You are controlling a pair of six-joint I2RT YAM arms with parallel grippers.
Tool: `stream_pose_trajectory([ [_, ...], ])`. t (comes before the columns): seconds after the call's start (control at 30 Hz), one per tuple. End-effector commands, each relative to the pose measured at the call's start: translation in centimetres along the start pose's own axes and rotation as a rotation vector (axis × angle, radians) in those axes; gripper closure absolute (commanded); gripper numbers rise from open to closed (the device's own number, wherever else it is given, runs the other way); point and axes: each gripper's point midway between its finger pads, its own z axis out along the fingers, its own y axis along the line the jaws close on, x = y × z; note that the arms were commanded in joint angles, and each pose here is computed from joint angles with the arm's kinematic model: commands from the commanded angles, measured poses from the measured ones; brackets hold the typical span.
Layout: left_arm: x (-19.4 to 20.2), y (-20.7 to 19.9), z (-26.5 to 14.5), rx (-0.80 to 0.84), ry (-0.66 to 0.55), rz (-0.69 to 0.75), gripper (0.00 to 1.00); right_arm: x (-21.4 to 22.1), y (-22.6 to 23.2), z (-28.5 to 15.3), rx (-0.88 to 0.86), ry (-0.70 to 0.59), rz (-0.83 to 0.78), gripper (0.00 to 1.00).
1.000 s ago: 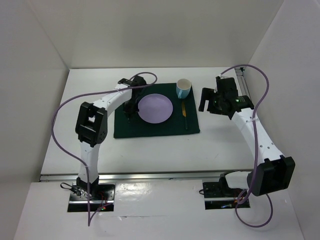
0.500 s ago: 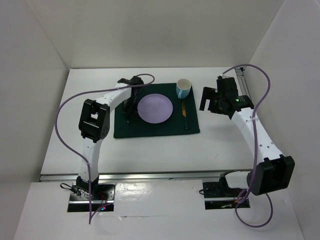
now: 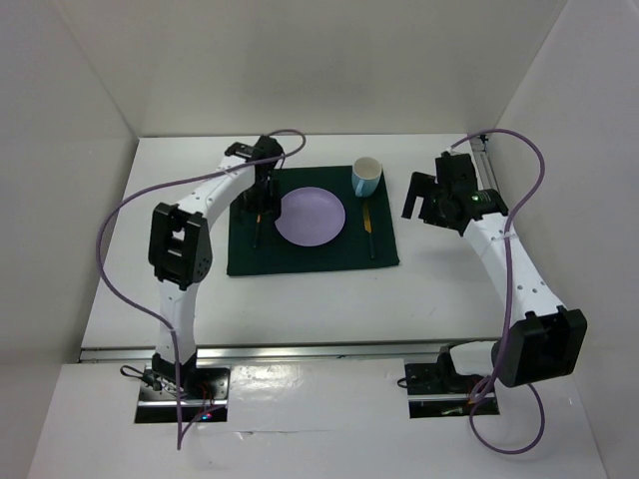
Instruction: Set the dinner table for one person
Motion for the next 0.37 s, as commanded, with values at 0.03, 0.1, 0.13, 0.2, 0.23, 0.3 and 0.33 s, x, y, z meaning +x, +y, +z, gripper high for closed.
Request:
stream_pose_trajectory([
  [0.03, -2.0, 0.4, -10.4, 0.131, -0.188, -0.012, 0.12, -2.1, -0.7, -0.6, 0.050, -0.059, 0.064, 0.01],
  [0.1, -2.0, 1.1, -14.3, 0.188, -0.267, -0.029, 0.12, -2.0, -0.9, -0.4, 0.067, -0.046, 0.071, 0.01],
  [0.13, -2.2, 0.8, -15.3, 0.229, -0.304, -0.035, 0.12, -1.7, -1.2, -0.1, 0.086, -0.032, 0.080, 0.01],
  [0.2, -1.6, 0.6, -16.9, 0.278, -0.347, -0.033, 0.12, -1.7, -1.2, -0.1, 0.086, -0.032, 0.080, 0.01],
  [0.23, -1.3, 1.0, -19.1, 0.323, -0.402, -0.031, 0.12, -1.7, -1.2, -0.1, 0.086, -0.032, 0.080, 0.01],
  [0.3, -1.1, 1.3, -20.0, 0.344, -0.448, -0.040, 0.12, -1.3, -1.3, 0.0, 0.086, -0.033, 0.080, 0.01],
  [0.33, -0.9, 1.3, -20.7, 0.363, -0.464, -0.041, 0.12, -1.5, -1.3, -0.5, 0.079, -0.049, 0.083, 0.01],
])
